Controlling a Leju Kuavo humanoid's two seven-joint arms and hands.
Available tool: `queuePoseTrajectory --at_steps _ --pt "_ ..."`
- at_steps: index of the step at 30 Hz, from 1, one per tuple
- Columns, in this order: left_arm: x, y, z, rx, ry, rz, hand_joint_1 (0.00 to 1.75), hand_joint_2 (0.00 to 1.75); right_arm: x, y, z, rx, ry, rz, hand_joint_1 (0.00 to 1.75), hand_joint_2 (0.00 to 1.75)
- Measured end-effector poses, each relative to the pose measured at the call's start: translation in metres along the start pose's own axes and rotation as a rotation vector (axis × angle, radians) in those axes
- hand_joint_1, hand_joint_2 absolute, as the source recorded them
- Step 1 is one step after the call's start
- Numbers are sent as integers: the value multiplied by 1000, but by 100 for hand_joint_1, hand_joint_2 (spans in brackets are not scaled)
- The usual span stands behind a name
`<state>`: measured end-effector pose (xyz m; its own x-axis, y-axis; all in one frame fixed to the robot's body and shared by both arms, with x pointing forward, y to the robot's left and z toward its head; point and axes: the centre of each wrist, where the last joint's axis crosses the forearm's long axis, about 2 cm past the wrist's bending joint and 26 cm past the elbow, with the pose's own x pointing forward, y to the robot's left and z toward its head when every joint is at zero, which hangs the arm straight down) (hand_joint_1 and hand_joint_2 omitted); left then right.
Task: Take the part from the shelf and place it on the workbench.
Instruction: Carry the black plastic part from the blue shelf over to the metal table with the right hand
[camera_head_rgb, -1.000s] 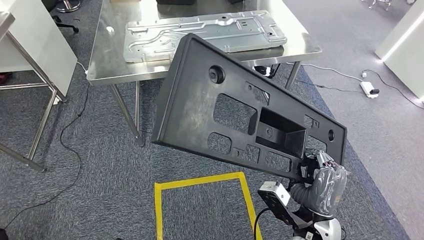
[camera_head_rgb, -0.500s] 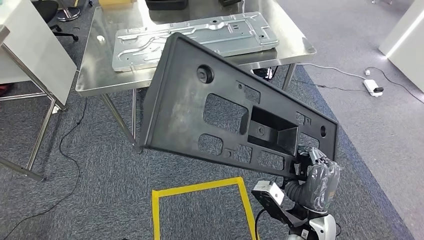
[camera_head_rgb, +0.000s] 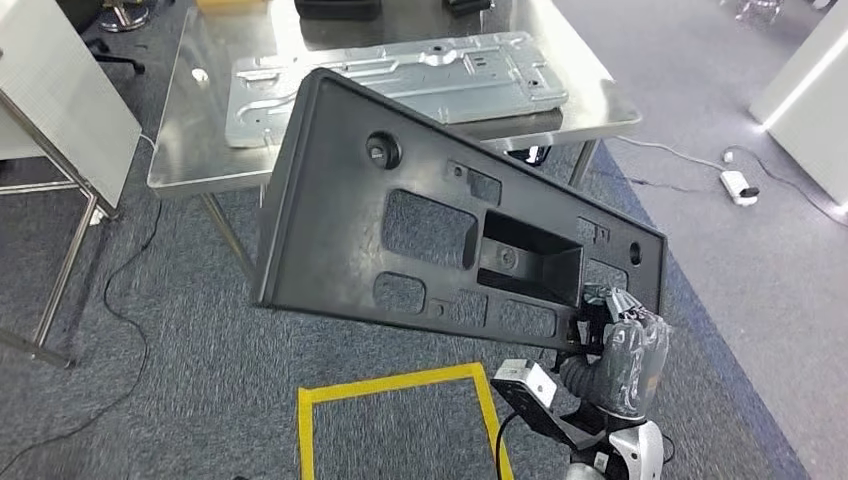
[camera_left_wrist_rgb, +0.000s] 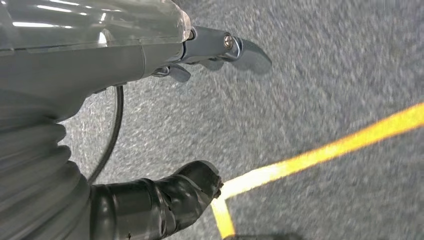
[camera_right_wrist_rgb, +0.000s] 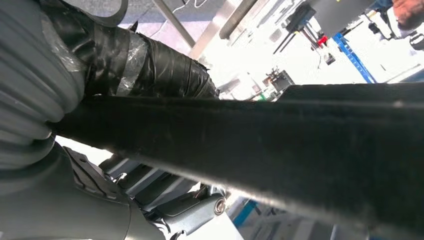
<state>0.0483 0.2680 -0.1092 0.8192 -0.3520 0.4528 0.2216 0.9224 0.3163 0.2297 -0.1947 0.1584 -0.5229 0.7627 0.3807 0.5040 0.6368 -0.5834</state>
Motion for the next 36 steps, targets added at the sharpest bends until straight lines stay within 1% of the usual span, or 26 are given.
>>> queuePoseTrajectory --at_steps 13,21,36 --pt "3 -1 -1 -5 -6 -8 0 175 3 4 1 27 -13 -6 175 175" --pt "0 -2 1 -8 0 -12 0 175 7 6 -1 30 -31 -14 175 175" --pt "2 -4 1 -20 -14 -25 0 175 14 8 -15 24 -86 -9 175 175"
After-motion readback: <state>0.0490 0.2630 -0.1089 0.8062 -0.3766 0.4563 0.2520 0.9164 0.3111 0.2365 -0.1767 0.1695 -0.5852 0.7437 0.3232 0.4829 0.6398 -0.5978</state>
